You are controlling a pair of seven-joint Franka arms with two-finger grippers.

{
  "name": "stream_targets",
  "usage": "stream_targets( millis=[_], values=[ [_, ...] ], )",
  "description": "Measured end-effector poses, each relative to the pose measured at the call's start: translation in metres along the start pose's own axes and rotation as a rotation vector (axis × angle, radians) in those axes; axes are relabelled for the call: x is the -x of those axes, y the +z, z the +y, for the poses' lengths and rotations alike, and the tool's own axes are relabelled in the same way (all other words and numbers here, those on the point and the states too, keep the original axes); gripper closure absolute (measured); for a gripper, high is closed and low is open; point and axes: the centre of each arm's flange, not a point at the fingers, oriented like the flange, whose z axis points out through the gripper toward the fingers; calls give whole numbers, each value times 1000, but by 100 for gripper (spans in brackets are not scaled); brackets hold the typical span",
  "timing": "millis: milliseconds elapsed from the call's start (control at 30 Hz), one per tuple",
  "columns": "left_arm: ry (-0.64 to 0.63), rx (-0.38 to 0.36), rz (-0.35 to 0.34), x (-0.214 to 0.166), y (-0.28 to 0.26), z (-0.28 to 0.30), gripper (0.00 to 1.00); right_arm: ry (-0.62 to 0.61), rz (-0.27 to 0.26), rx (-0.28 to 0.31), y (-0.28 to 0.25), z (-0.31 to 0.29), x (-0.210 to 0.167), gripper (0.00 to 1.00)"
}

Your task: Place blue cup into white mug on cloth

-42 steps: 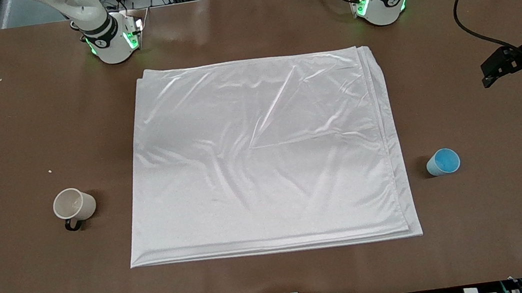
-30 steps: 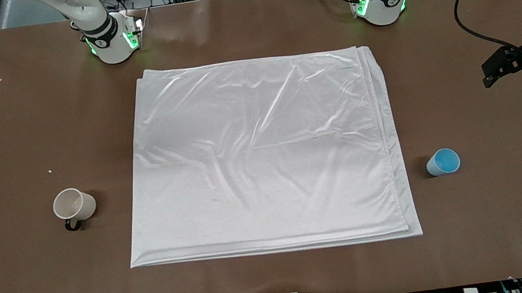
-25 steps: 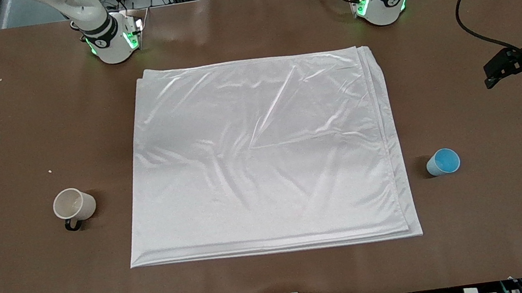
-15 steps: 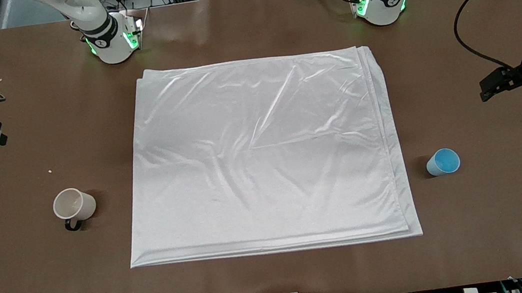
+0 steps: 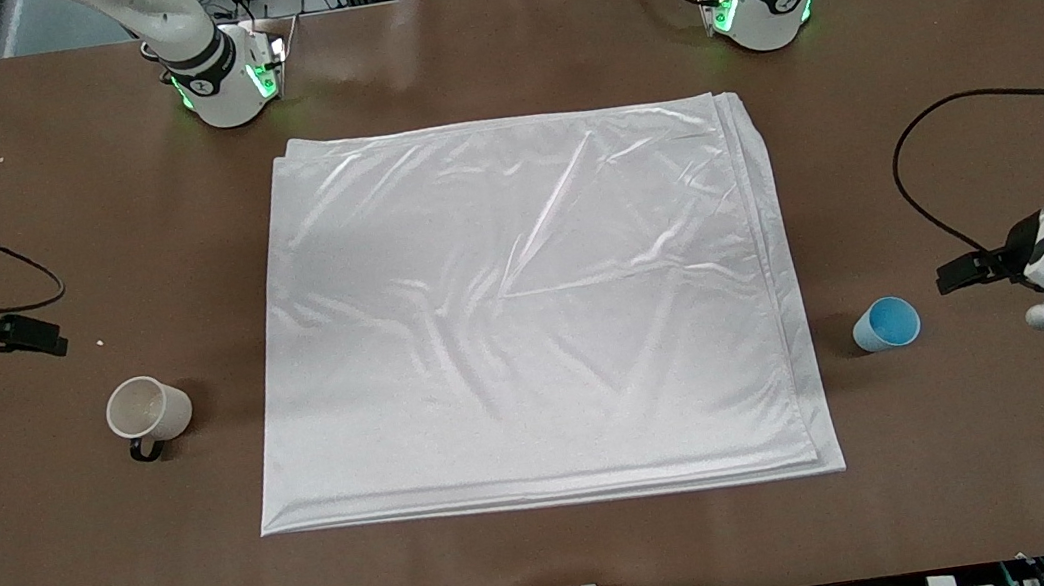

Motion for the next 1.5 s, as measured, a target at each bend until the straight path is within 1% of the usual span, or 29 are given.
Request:
stream_targets(
  millis=[267, 367, 567, 700, 1033, 1233, 1500],
  values=[
    [4, 14, 30, -16, 62, 2, 0, 38, 6, -4, 62, 24, -31, 0],
    [3, 17, 32, -16, 79, 2, 0, 55, 8, -16, 86, 32, -41, 0],
    [-1, 19, 27, -14, 101, 0, 0, 101, 12, -53, 130, 48, -55, 0],
    [-10, 22, 20, -14, 116, -6, 0, 118, 11, -58, 160, 57, -62, 0],
    [-17, 28, -7, -12, 142, -10, 0, 115, -7, -64, 231, 51, -78, 0],
    [-16, 28, 5, -11, 148, -9, 0, 100, -21, -66, 248, 40, -83, 0],
    [-15, 30, 29, -3, 167, -7, 0, 96, -11, -65, 252, 37, -85, 0]
  ],
)
